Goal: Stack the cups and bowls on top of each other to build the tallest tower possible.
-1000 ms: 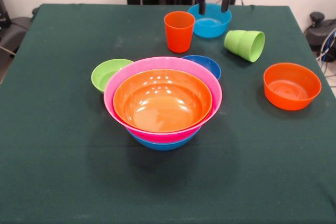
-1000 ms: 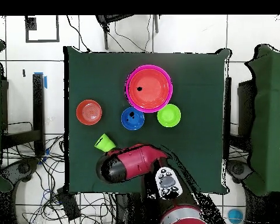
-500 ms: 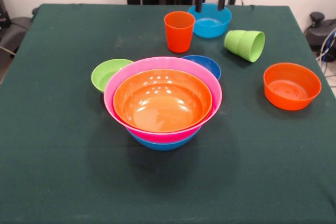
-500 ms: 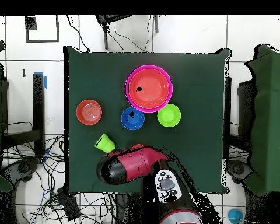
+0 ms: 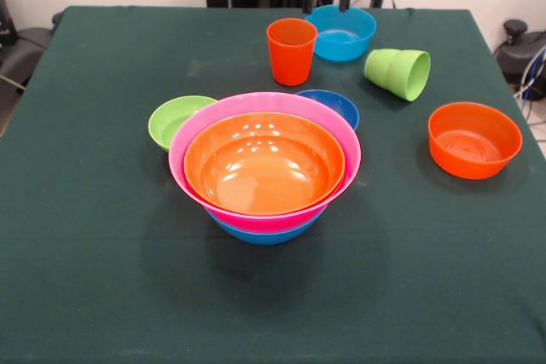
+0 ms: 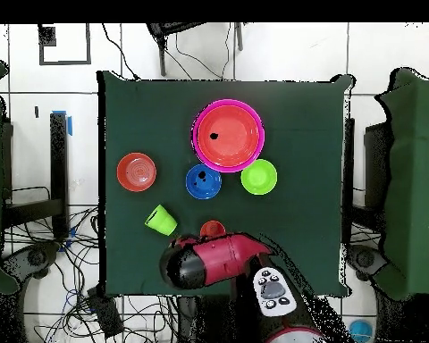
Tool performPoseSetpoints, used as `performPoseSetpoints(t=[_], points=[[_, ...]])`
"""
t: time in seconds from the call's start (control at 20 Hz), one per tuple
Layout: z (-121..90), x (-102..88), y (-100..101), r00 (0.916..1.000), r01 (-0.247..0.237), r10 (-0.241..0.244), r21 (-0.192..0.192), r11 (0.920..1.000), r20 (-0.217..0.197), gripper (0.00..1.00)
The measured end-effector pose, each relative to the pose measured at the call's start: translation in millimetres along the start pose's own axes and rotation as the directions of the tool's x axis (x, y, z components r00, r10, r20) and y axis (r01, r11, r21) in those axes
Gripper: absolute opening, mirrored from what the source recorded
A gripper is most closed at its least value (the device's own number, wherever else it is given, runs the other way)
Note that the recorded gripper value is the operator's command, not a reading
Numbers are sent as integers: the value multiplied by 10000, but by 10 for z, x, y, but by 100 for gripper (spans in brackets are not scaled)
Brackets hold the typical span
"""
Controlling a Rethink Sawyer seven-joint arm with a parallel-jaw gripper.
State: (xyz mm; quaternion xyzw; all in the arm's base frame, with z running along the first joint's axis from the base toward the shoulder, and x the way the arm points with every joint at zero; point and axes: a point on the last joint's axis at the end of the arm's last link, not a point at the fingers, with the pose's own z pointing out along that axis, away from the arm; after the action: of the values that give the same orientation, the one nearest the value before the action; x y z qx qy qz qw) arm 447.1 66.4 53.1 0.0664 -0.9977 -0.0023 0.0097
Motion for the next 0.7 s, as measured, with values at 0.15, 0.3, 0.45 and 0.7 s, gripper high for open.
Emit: performPoseSetpoints(t=[0.15, 0.3, 0.45, 0.7], points=[[17, 35, -50, 10000, -68, 68, -13, 10000, -46, 100], [26, 72, -171, 9997, -243, 243, -12, 9997, -83, 100], [32, 97, -305, 9990, -426, 426, 9, 9991, -92, 100], [105, 170, -350, 9988, -405, 404, -44, 9992, -272, 100]])
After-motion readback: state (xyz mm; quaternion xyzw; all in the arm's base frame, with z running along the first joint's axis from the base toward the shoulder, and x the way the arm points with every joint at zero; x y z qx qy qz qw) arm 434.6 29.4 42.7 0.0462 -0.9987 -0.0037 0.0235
